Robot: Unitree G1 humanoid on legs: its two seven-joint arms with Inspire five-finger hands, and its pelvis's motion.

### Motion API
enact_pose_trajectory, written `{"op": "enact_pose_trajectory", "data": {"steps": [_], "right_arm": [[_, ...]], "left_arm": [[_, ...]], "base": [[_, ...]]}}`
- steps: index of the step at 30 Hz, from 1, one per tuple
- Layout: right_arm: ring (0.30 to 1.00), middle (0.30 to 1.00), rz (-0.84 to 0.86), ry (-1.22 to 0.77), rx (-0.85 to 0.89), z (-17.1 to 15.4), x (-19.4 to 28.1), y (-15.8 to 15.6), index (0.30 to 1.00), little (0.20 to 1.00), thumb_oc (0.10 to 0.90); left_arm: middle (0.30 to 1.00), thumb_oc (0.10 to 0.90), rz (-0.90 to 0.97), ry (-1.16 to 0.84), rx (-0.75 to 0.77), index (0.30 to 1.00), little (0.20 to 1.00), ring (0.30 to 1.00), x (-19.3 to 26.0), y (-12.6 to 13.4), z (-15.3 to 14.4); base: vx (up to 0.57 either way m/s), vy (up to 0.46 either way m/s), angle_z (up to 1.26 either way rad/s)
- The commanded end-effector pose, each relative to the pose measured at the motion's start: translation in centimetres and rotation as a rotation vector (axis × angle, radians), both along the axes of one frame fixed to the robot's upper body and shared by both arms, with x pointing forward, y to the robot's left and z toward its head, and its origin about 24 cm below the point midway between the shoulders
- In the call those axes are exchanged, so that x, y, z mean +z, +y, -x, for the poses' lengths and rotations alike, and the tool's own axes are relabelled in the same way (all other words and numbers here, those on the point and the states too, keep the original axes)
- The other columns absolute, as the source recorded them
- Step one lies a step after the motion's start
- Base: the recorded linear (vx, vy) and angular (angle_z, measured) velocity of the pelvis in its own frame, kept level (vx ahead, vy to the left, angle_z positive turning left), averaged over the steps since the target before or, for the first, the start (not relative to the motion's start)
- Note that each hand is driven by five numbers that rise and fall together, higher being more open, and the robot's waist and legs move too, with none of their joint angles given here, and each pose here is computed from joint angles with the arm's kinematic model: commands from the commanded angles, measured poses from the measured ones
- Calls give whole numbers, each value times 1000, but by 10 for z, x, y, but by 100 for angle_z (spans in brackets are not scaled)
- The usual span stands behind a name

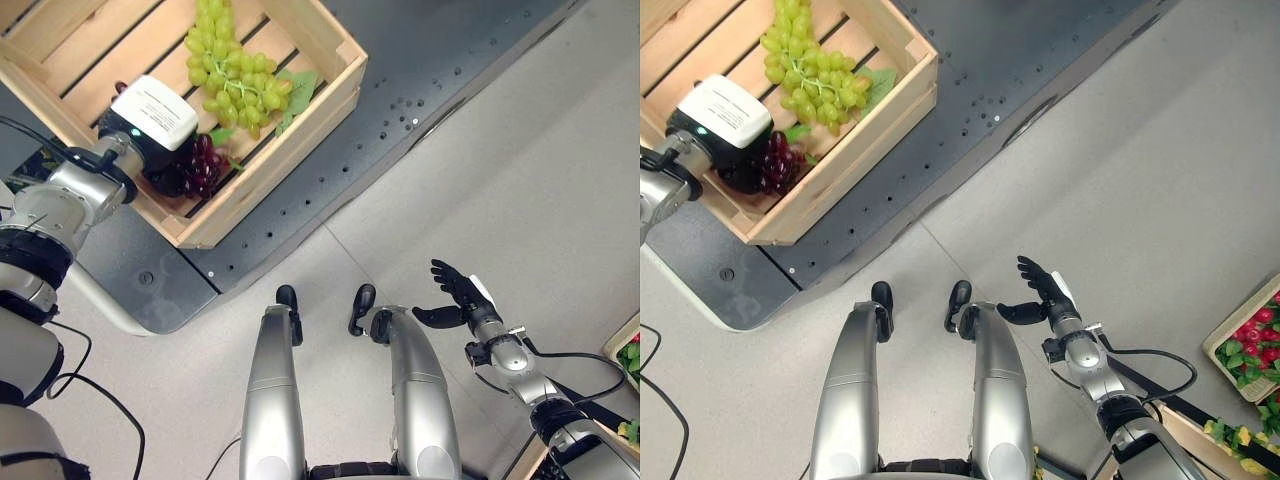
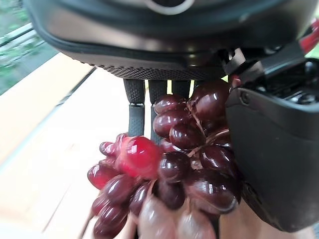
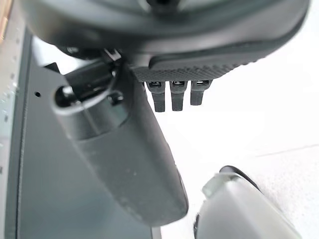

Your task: Pick up the fruits from the basket on one side to the basket on the other side

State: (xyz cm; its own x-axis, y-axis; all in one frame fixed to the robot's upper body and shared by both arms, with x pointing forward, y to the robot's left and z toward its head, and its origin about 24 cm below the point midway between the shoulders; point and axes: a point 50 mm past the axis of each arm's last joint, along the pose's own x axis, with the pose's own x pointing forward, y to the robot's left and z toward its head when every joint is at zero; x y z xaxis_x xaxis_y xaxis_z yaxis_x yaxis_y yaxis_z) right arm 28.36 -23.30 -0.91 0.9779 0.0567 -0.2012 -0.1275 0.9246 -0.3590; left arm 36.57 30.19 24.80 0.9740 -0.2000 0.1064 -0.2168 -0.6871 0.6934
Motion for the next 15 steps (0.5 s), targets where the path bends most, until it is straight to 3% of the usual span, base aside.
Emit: {"op": "enact_pose_trajectory", "data": {"steps": [1,10,14,15], "right_arm": [[900,900,-22,-80,-83,6,8,-15,900,900,800],[900,900,-51,-118,-80,4,14,-12,900,900,800],[900,900,-103,-196,-102,3,22,1,900,900,800],[900,900,-108,-208,-110,2,24,1,900,900,800]], "left_arm": [[300,400,103,-79,-65,300,300,300,22,8,13],[300,400,583,-272,-34,300,300,300,17,31,23],[300,400,1057,-463,-63,300,300,300,6,46,33],[300,400,1095,-472,-69,300,300,300,4,46,33]], "base": [[0,0,0],[-11,4,-9],[59,-4,-5],[0,0,0]]}}
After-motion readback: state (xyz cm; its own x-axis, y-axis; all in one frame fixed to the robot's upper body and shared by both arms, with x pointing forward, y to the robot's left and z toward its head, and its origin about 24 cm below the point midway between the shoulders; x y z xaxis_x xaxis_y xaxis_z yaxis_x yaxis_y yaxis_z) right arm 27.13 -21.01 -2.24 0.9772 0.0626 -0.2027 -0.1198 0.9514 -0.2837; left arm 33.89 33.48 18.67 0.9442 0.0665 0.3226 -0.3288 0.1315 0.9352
